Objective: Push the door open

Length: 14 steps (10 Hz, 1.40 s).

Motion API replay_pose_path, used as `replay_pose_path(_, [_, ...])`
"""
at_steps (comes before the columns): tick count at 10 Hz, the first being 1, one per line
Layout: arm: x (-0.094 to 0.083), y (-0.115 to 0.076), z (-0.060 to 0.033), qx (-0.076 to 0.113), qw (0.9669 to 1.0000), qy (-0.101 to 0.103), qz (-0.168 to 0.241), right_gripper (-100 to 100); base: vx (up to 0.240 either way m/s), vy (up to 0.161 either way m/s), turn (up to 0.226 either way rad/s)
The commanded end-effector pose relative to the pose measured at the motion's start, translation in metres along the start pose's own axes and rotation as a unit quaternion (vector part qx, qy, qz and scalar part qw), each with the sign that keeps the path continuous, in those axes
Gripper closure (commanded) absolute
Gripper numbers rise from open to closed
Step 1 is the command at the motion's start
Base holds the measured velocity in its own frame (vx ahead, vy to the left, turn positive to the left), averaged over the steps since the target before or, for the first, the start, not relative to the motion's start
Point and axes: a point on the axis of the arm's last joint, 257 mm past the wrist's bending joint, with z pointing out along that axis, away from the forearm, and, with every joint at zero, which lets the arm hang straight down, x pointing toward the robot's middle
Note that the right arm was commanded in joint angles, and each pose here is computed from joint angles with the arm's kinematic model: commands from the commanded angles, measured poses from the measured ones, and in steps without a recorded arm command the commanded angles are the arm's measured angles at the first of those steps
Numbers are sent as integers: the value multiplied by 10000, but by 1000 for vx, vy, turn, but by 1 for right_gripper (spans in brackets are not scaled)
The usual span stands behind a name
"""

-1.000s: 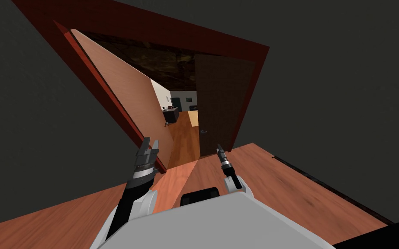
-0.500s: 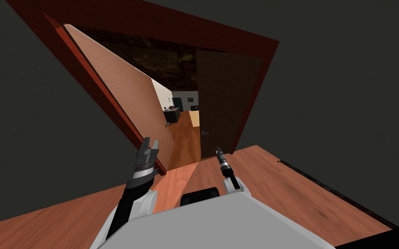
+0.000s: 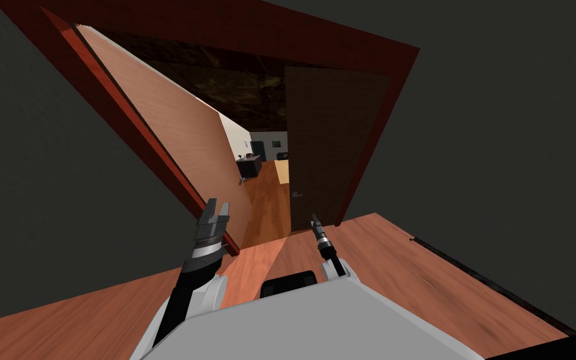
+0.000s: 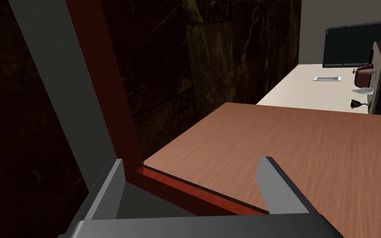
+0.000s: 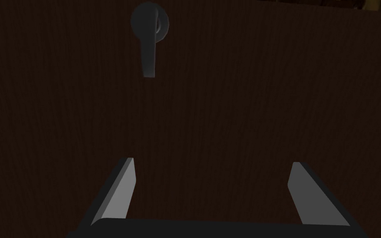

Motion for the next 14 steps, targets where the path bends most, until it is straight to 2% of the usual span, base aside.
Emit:
replay_pose_path(1, [18,-88,-6,78,10000,13,45,-100,92,-15,41])
replay_pose_path(7, [105,-378,-75,343,9992,51,201,-100,95,-21,39])
replay_pose_path(11, [172,-557,-130,516,9982,73,308,-100,155,-42,43])
replay_pose_path(14, [138,-551,-112,500,9984,56,270,-100,140,8,15])
